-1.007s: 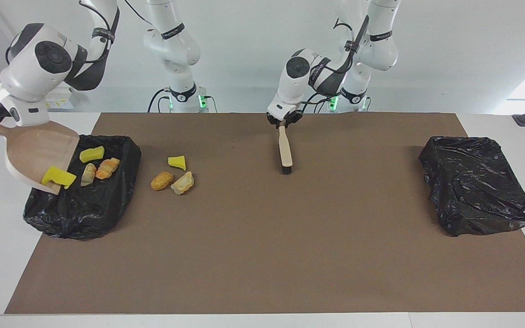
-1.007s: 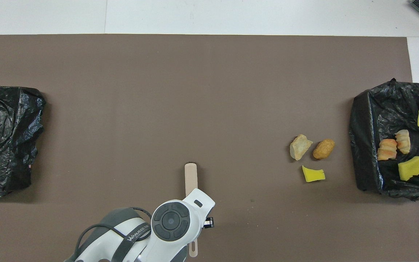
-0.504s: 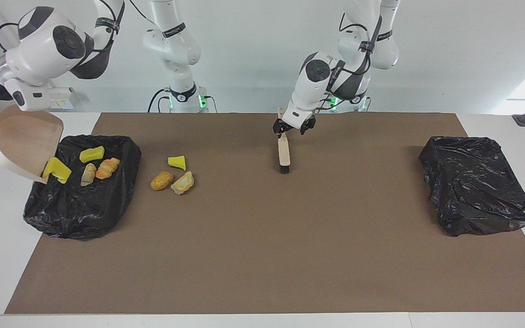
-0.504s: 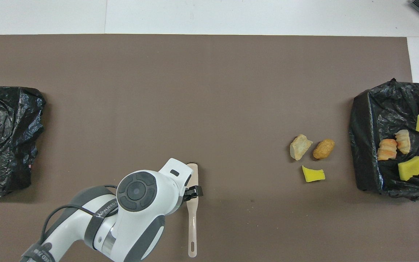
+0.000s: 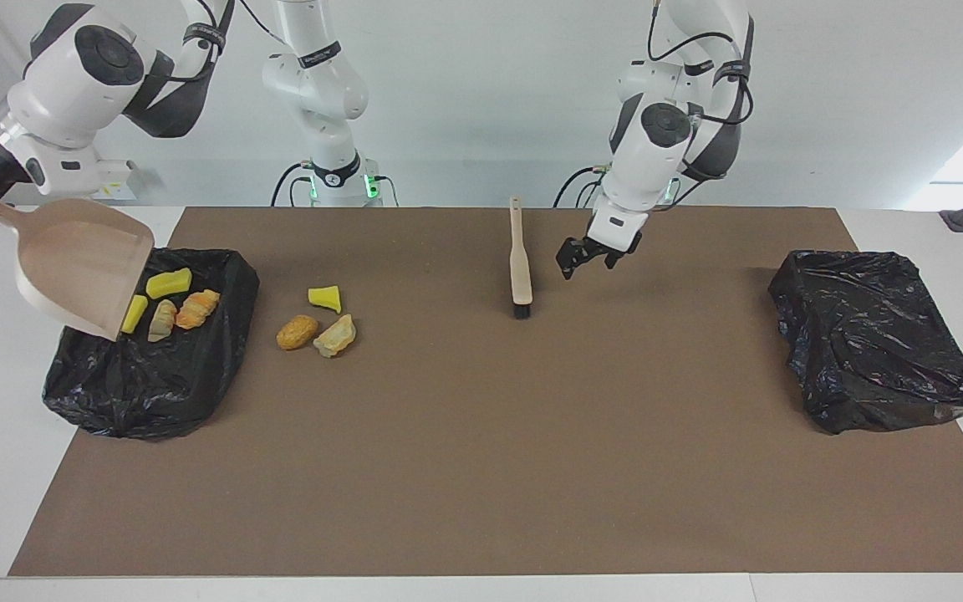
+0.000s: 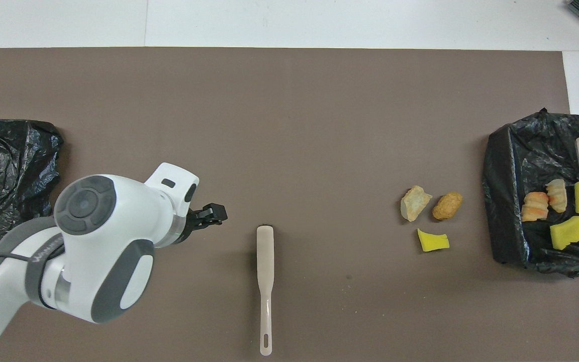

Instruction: Sweep and dump trash in bin

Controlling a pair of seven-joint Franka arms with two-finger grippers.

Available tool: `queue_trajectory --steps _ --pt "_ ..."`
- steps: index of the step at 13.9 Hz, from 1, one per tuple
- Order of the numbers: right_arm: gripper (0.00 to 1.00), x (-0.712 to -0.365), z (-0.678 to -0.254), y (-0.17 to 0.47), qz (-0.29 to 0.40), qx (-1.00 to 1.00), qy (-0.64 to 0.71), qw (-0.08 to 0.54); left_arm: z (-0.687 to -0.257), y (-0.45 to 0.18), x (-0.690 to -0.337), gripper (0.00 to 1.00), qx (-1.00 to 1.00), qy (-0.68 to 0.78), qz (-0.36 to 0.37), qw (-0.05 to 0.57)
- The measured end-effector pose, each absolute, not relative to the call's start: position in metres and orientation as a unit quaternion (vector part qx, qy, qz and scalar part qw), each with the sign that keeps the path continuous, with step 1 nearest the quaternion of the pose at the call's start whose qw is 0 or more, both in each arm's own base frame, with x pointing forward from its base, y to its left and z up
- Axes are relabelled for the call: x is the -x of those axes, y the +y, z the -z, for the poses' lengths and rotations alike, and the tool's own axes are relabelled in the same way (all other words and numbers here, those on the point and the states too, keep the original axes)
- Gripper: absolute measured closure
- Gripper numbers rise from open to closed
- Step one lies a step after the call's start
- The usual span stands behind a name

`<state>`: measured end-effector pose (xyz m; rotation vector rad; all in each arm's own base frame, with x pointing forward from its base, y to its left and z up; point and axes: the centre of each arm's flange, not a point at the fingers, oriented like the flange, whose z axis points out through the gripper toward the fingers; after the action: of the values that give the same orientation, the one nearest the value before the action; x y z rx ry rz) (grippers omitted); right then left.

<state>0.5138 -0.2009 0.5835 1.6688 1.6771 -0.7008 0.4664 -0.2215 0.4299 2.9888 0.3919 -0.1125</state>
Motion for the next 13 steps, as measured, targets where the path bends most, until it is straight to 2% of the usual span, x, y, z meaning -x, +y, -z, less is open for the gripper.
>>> queue_trajectory --steps 3,7,13 --pt "0.68 -0.512 -0.57 -0.185 0.202 -0.703 0.63 0.259 -0.437 -0.181 -0.484 0.0 -0.994 0.088 0.028 0.057" --pt "0.68 -0.511 -0.556 -0.15 0.162 -0.788 0.558 0.205 -0.44 -0.146 -0.495 0.0 -0.999 0.012 0.019 0.032" --pt "0.68 -0.514 -0.547 -0.104 0.125 -0.86 0.463 0.175 -0.457 -0.07 -0.514 0.0 -0.999 -0.031 0.023 0.034"
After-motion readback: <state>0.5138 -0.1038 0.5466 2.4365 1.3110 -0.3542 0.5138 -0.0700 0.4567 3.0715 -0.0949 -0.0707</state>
